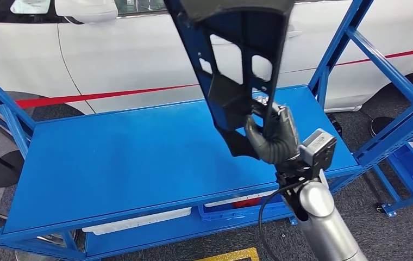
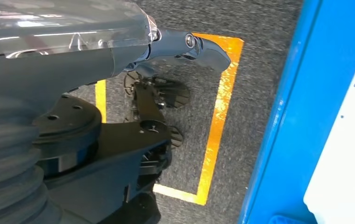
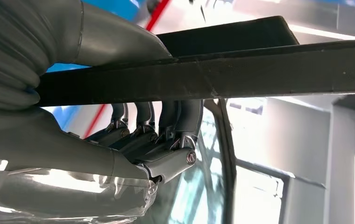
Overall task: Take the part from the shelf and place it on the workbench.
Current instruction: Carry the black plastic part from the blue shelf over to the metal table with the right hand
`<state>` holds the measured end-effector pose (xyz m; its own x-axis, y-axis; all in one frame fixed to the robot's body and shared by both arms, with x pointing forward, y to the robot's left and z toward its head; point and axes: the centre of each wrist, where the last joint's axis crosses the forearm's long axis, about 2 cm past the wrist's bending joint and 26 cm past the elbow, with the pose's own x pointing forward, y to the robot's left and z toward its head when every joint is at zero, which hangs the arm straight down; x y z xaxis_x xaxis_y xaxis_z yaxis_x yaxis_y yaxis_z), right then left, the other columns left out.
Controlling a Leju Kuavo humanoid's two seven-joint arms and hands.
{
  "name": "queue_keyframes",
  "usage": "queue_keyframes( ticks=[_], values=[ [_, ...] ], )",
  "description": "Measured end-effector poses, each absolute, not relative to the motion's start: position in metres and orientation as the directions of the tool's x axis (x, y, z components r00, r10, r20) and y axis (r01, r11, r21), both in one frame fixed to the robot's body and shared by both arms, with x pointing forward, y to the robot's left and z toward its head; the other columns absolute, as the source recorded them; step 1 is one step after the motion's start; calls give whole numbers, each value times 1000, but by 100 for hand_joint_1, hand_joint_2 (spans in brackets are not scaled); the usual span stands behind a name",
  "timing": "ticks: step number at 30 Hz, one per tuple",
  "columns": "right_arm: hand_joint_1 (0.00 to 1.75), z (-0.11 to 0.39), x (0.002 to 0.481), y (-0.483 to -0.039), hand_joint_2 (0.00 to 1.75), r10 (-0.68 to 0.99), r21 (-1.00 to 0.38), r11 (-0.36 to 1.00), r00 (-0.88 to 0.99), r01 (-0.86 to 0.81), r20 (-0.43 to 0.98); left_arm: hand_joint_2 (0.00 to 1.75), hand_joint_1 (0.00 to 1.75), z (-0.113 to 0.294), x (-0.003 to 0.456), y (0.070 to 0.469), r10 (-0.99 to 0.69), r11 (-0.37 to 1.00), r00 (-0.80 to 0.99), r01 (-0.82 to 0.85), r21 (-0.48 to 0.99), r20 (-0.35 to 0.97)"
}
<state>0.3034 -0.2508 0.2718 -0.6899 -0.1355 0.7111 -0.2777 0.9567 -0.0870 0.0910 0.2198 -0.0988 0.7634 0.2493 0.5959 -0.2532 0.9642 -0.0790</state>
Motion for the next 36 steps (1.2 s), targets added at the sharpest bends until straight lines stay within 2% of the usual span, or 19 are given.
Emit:
queue_keyframes(
  ticks=[5, 16, 36],
  values=[
    [175, 291, 309, -267, 175, -98, -115, 965, -733, -235, 673, 175, 0, -97, 98, 219, 228, 970, 755, -229, -78, 615],
    [175, 304, 319, -271, 175, -84, -124, 968, -743, -219, 664, 175, 0, -95, 106, 219, 173, 980, 752, -194, -37, 636],
    [175, 321, 339, -277, 175, -198, -19, 961, -734, -276, 650, 175, 0, -95, 108, 223, 194, 971, 745, -239, -17, 639]
  ],
)
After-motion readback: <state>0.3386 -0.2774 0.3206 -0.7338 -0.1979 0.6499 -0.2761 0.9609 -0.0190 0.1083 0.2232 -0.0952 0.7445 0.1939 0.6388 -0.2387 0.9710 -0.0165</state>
